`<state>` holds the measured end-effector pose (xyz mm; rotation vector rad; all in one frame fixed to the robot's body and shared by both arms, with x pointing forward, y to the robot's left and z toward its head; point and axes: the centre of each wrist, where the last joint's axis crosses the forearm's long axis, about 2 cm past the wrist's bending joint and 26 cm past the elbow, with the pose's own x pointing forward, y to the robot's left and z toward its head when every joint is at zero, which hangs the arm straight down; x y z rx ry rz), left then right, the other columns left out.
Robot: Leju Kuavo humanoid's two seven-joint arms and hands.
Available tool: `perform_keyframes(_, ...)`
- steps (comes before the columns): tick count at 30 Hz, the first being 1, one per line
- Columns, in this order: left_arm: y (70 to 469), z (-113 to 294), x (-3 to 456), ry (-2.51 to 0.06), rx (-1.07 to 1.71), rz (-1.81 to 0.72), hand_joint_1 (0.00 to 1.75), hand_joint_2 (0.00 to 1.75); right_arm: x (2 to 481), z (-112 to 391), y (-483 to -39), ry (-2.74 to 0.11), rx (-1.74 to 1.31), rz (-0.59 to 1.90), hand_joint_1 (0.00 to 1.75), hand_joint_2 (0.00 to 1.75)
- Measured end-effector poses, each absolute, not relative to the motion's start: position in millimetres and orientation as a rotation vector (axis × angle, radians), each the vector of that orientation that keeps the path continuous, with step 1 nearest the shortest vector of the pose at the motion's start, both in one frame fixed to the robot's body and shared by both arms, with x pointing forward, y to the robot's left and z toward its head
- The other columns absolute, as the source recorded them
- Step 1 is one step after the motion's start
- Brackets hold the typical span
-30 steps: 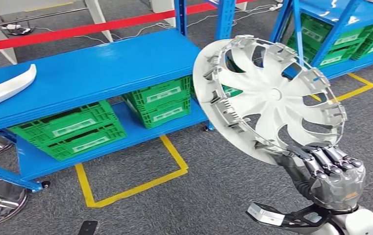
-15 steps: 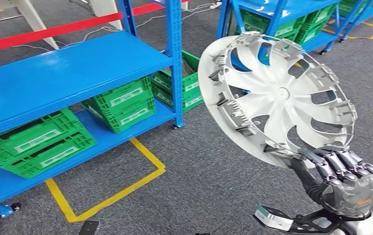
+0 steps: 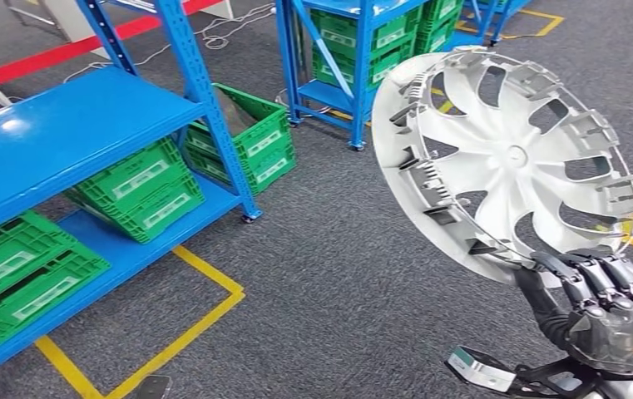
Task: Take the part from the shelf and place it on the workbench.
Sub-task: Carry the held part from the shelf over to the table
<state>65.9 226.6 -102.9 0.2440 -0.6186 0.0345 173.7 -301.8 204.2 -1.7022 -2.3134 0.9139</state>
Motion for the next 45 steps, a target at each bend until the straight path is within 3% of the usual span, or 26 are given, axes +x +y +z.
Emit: perform_keyframes(45, 233.6, -104.7, 60.0, -0.605, 0.251, 0.033, 0.00, 1.75, 160.8, 218.3, -320.4, -2.219, -1.866, 0.919, 1.75, 1.75)
